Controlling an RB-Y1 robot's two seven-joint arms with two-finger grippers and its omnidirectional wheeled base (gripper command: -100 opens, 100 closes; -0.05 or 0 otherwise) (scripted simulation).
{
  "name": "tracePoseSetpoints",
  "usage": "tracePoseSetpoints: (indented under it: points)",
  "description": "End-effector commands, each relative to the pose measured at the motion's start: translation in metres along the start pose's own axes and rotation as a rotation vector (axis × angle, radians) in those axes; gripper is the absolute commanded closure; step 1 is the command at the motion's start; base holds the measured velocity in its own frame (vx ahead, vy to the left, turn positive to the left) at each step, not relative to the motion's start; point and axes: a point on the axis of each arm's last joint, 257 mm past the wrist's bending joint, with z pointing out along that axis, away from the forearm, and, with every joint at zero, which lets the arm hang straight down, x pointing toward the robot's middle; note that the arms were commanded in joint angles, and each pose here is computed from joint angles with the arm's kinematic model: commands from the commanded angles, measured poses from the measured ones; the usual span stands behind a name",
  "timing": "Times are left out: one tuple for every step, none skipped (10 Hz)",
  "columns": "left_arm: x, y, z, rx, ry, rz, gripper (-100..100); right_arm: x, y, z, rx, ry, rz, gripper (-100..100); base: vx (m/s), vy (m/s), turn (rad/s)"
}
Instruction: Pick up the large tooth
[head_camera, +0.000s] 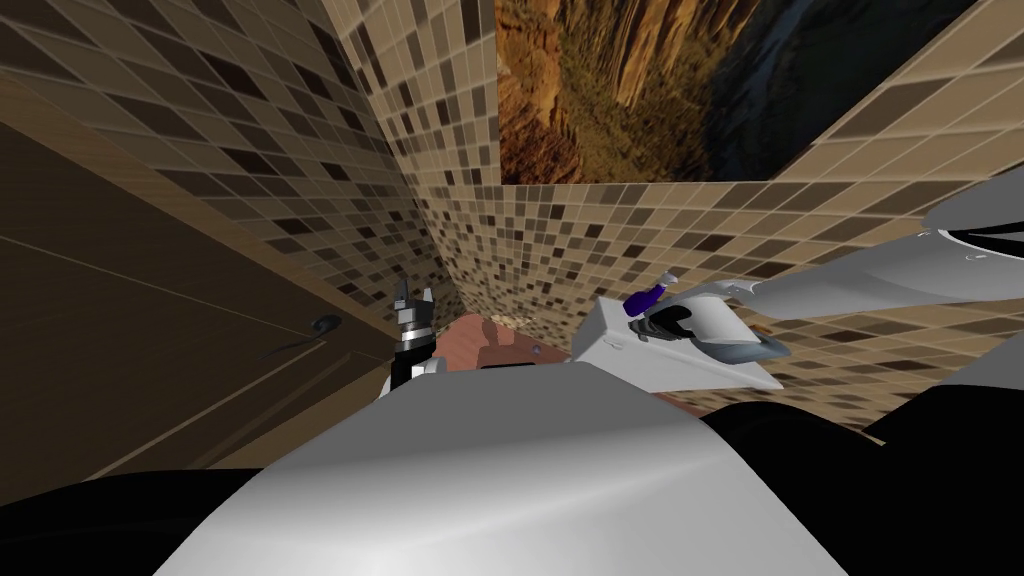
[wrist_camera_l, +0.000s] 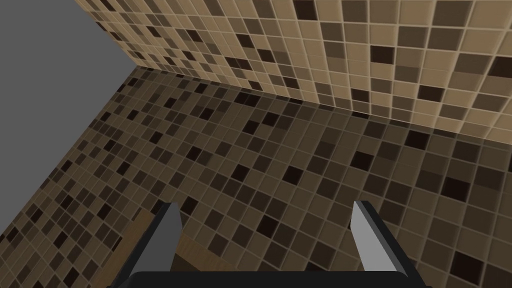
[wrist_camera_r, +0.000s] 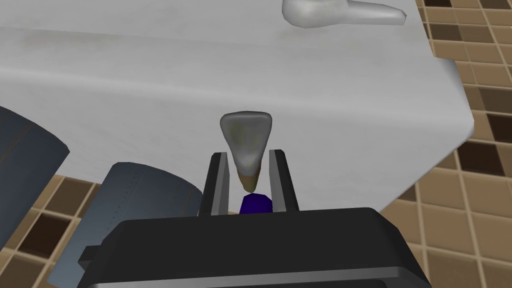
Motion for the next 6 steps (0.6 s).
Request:
tracePoseSetpoints:
  points:
    - [0.0, 0.0, 0.0, 0.0, 0.0, 0.0, 0, -0.003, 0.006, -0.005, 0.0, 0.0, -0.005, 100, -0.008, -0.013, -0.049]
    - [0.0, 0.0, 0.0, 0.0, 0.0, 0.0, 0, -0.006, 0.012, -0.009, -0.003, 0.0, -0.011, 100, -0.013, -0.023, -0.082]
    - [0.0, 0.0, 0.0, 0.0, 0.0, 0.0, 0, -0.009, 0.017, -0.014, -0.005, -0.001, -0.016, 100, -0.016, -0.027, -0.061]
    - [0.0, 0.0, 0.0, 0.0, 0.0, 0.0, 0, -0.011, 0.023, -0.018, -0.006, -0.001, -0.021, 100, -0.015, -0.025, -0.051]
    - [0.0, 0.0, 0.0, 0.0, 0.0, 0.0, 0, -0.011, 0.018, -0.015, -0.004, -0.001, -0.018, 100, -0.006, -0.009, -0.005]
    - [0.0, 0.0, 0.0, 0.0, 0.0, 0.0, 0, -0.012, 0.019, -0.016, -0.005, -0.001, -0.018, 0, 0.0, 0.0, 0.0]
